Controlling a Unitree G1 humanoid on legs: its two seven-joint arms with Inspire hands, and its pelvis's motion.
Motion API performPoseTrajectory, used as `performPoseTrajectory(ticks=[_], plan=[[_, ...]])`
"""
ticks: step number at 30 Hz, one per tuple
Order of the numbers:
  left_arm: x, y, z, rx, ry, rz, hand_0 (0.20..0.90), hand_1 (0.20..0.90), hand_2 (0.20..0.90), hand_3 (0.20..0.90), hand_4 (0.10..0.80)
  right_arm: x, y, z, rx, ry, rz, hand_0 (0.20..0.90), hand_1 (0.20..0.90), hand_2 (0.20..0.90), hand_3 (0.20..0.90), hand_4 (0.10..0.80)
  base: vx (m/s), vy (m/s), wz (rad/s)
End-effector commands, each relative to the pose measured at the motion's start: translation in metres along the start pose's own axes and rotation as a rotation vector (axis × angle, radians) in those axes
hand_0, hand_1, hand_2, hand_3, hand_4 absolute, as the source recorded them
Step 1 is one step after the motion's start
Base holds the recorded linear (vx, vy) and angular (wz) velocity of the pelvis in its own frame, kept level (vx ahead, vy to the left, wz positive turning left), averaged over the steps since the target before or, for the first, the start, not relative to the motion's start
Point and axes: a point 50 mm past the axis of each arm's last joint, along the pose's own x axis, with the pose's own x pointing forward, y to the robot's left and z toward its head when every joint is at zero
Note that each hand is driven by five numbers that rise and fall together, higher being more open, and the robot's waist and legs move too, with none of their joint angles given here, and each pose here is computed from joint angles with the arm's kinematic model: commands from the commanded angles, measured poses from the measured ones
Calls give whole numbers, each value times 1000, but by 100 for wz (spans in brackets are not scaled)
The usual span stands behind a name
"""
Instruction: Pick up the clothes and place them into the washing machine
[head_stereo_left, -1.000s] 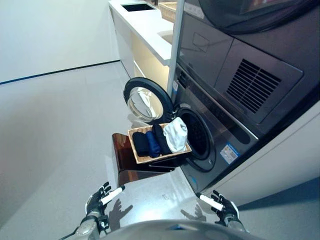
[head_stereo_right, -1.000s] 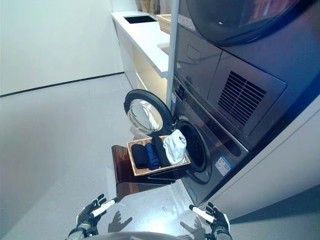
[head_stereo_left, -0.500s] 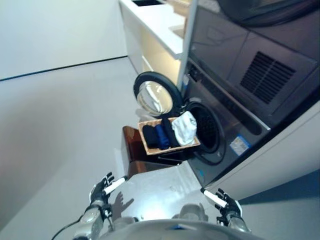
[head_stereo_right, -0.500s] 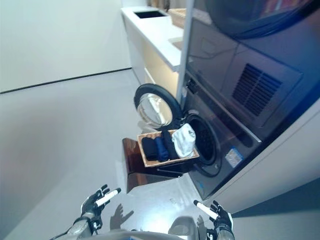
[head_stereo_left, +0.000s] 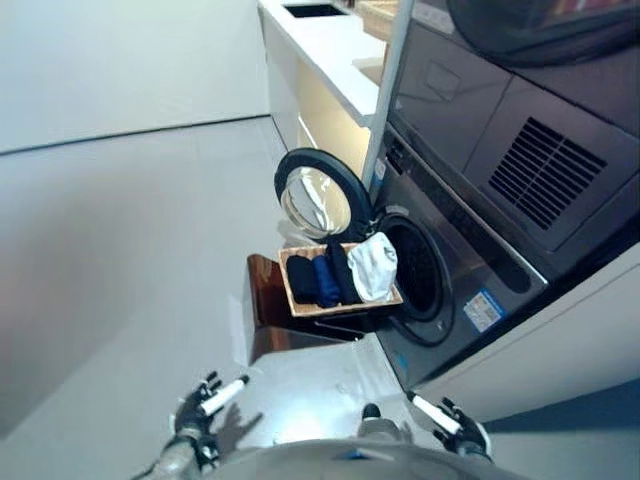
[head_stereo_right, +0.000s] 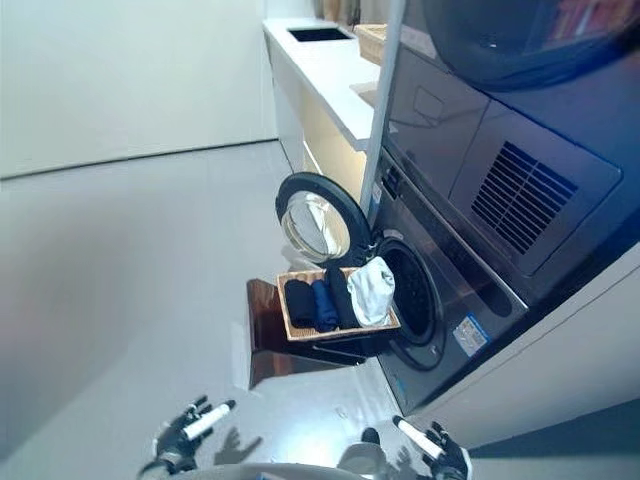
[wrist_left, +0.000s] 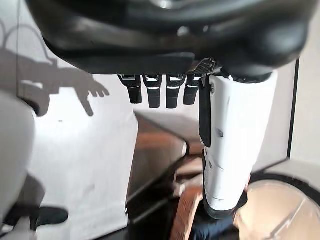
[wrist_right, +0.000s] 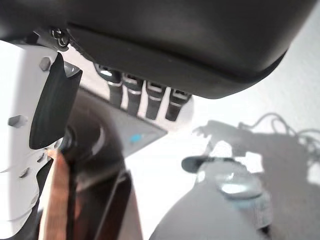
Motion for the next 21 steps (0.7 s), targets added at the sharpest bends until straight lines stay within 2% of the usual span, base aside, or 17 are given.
performPoseTrajectory(ticks=[1,5,13,21], plan=[[7,10,55,0,-222,10,900,900,900,900,800,7,15,42,17,-167,37,900,900,900,900,800,260,-208,-18],[9,3,53,-11,-211,-2,900,900,900,900,800,8,9,40,-15,-149,21,900,900,900,900,800,202,-185,10],[17,-29,76,-47,-267,-77,900,900,900,900,800,11,0,59,5,-207,-19,900,900,900,900,800,123,-182,51],[18,-45,78,-20,-264,-127,900,900,900,900,800,12,-10,58,26,-201,-63,900,900,900,900,800,128,-141,7]])
